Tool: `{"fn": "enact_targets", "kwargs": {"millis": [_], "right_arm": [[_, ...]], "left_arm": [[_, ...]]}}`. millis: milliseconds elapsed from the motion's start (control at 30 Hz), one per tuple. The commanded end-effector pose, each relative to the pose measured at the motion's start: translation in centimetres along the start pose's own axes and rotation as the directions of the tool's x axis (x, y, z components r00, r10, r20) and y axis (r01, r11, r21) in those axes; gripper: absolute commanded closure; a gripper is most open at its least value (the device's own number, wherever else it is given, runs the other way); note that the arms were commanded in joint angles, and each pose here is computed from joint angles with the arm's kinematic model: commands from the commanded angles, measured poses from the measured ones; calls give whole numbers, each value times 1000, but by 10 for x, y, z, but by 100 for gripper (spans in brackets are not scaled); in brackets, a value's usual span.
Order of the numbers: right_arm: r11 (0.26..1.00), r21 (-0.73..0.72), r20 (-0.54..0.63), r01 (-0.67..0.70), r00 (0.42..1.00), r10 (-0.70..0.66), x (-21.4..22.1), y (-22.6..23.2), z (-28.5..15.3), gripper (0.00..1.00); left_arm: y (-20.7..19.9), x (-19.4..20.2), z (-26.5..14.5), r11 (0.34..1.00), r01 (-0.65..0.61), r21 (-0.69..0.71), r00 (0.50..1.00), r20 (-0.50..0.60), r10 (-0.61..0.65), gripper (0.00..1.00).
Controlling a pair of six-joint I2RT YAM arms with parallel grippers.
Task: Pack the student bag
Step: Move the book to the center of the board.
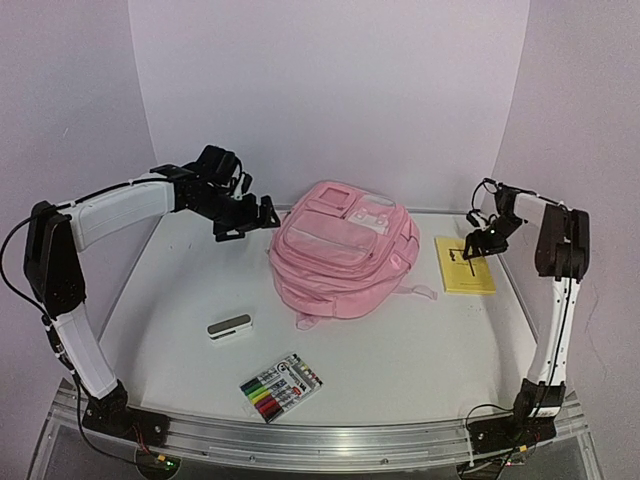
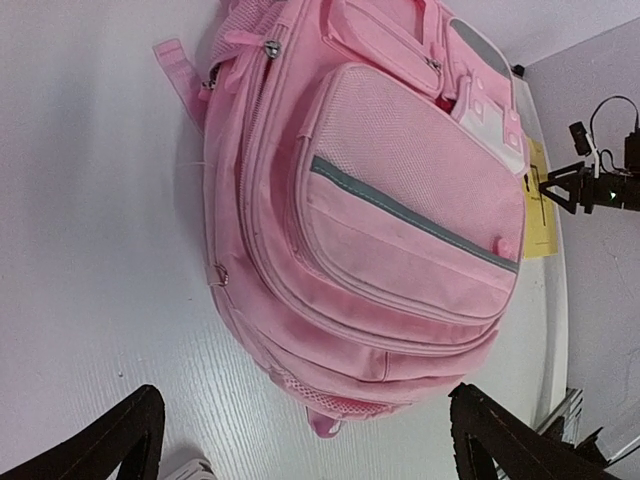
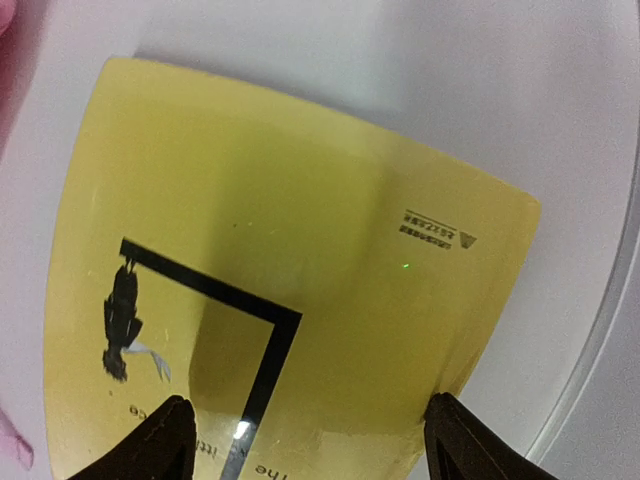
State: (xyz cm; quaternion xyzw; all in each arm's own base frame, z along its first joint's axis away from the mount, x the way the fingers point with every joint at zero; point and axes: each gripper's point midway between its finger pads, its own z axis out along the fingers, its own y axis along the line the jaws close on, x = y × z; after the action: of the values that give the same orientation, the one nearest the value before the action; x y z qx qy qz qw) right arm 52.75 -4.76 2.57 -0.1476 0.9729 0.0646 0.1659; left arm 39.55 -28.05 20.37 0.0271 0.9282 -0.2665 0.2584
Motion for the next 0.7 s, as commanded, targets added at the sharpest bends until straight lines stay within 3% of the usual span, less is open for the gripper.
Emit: {"fn": "enact_targets", "kwargs": {"millis": [0,233,433,533,667], "right_arm": [[967,-222,-231,-127,970,75,78,64,4,25],[927,-241,-288,-288,933,215,122,120,-25,27],[907,-367,-275,-207,956,107,126,201,-62,26],[927,-355,-192,-121,980,54,109,191,-94,26],[973,-226,-70,-51,997,36,74,135,-112,23]], "left_arm": [[-53,2,-14,984,-129,124,992,15,128,0],[-105,65,10,941,-251,226,956,-97,278,0],[-149,105,30,906,-250,343,938,-145,314,0],[-170,125,45,893,-248,376,927,-176,332,0],[-191,135,68,887,-224,405,924,-202,325,0]]}}
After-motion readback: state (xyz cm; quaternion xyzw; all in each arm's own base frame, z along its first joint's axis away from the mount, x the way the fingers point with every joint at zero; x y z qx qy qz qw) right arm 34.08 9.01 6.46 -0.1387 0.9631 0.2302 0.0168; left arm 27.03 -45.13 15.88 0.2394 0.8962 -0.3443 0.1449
